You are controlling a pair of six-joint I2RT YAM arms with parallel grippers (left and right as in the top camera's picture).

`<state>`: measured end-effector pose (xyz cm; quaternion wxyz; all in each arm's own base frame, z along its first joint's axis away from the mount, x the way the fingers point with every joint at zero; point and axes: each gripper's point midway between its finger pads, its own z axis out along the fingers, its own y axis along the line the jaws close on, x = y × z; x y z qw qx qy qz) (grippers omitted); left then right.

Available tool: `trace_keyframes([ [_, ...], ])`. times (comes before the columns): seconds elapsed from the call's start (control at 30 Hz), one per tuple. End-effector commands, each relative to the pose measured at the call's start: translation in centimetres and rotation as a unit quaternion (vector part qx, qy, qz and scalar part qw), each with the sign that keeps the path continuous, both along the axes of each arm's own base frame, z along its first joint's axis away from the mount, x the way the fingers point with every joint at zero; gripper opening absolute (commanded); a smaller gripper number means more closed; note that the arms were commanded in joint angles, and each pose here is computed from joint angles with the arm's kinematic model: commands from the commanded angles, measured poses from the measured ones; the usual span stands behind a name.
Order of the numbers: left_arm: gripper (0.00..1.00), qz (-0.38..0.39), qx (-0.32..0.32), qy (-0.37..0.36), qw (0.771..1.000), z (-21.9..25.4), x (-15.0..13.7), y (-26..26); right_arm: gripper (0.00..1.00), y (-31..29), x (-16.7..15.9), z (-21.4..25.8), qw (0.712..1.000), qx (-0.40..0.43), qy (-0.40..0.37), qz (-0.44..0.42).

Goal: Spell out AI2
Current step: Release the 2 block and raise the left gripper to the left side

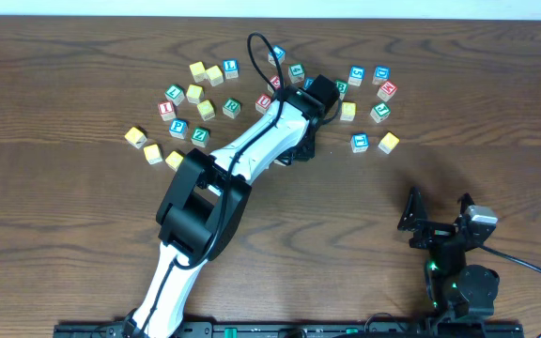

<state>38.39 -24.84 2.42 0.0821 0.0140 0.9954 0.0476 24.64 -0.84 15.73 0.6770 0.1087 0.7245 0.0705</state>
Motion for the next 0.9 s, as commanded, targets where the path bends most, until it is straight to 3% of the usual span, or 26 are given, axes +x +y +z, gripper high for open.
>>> trace_keyframes([
  [0.0,0.45,-0.024,-0.019,-0.037,0.999,3.7,1.4,-0.4,0.99,-0.1,0.0,0.0,1.000,0.003,-0.001,-0.002],
  [0.23,0.45,-0.038,-0.061,-0.114,0.991,13.4,2.0,1.9,0.99,-0.1,0.0,0.0,1.000,0.003,-0.001,-0.002],
  [0.5,0.45,-0.003,-0.058,-0.165,0.985,22.3,0.5,11.1,0.99,-0.1,0.0,0.0,1.000,0.003,-0.001,-0.002],
  [0.73,0.45,0.096,-0.041,-0.175,0.979,24.2,0.5,20.4,0.99,-0.1,0.0,0.0,1.000,0.003,-0.001,-0.002],
  [0.87,0.45,0.133,-0.054,-0.162,0.976,23.8,0.4,23.1,0.99,-0.1,0.0,0.0,1.000,0.003,-0.001,-0.002],
])
